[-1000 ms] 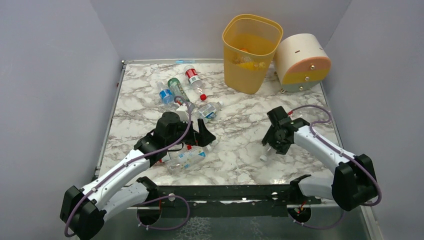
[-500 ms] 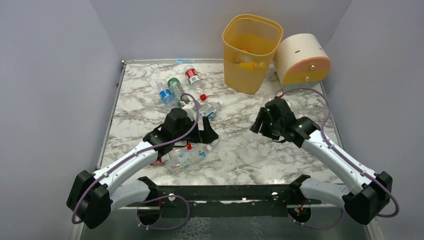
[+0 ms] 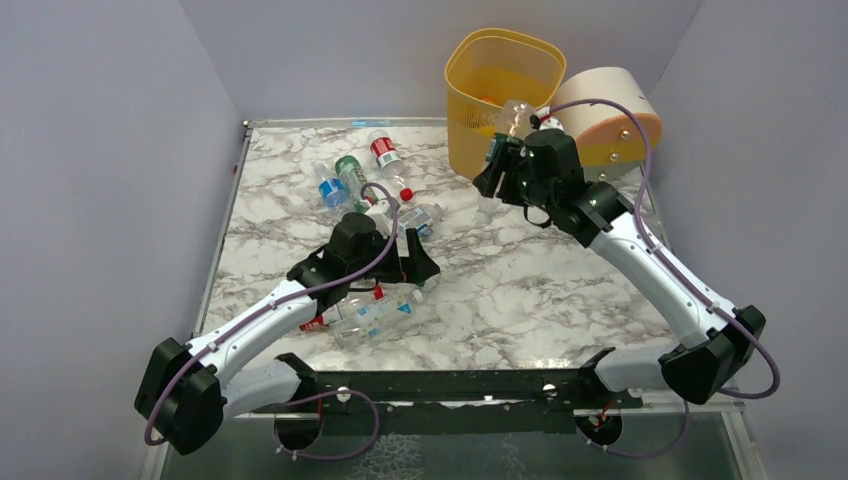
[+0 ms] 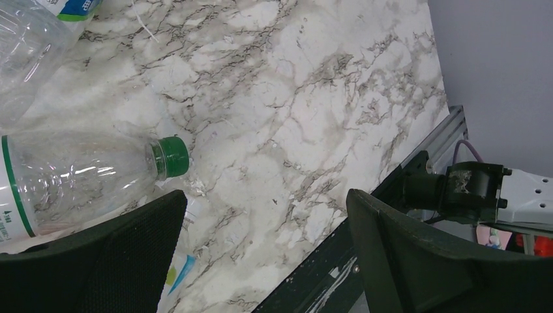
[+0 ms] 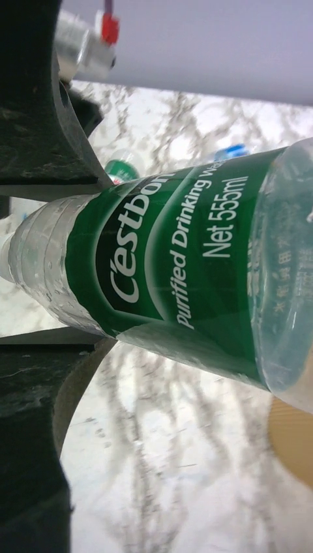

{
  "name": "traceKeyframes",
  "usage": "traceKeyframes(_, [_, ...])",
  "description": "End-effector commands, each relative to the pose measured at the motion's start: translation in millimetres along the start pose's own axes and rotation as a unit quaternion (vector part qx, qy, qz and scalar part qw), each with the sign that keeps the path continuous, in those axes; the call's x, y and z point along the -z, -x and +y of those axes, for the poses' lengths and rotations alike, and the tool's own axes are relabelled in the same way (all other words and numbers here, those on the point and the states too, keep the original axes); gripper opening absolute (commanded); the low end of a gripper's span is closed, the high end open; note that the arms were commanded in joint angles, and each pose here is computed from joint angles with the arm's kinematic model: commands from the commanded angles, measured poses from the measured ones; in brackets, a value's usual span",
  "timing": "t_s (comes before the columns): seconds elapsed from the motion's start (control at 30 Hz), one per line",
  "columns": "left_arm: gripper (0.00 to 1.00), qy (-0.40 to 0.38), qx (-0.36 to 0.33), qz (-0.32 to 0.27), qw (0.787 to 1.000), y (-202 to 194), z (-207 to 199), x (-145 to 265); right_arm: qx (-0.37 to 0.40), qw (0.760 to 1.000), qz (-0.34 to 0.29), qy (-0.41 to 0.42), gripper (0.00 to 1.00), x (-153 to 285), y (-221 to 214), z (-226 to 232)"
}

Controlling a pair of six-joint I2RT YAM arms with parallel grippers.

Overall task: Put the plastic bottles in the bin
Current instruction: Pick up the plastic bottle at the center of the board, then place the plastic bottle in the trash bin.

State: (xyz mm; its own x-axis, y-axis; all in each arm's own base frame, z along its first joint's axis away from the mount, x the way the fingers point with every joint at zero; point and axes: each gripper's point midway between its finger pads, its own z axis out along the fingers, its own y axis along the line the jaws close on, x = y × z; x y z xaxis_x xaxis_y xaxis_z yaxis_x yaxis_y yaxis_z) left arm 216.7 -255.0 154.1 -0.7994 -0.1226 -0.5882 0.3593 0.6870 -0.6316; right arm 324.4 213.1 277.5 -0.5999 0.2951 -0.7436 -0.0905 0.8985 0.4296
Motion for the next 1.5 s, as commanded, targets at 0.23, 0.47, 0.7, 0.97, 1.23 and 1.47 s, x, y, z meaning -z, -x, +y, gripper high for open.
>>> traceKeyframes(0.23, [0.99,-0.021,0.006,-0.016,1.000,5.3,-14.4,11.7,0.034,0.989,-0.133,0.059,0.61,-24.8,121.8,72.0])
traceKeyframes(0.47, [0.99,-0.017,0.010,-0.019,1.000,2.0,-11.0,14.1,0.013,0.980,-0.179,0.082,0.63,-49.9,192.5,70.8])
traceKeyframes(0.7, [0.99,-0.018,0.014,-0.022,1.000,0.5,-10.4,15.5,0.000,0.969,-0.224,0.100,0.65,-70.2,242.1,61.7])
traceKeyframes(0.97, [0.99,-0.017,0.015,-0.022,0.999,-1.4,-9.2,17.1,-0.034,0.962,-0.246,0.115,0.67,-94.2,273.0,25.2])
traceKeyframes(1.23, [0.99,-0.015,0.013,-0.020,1.000,1.2,-9.8,14.1,-0.031,0.962,-0.236,0.136,0.68,-119.5,278.1,16.8])
traceKeyframes(1.47, [0.99,-0.011,0.012,-0.019,1.000,1.6,-8.2,12.6,-0.036,0.963,-0.211,0.163,0.69,-145.0,267.4,21.2])
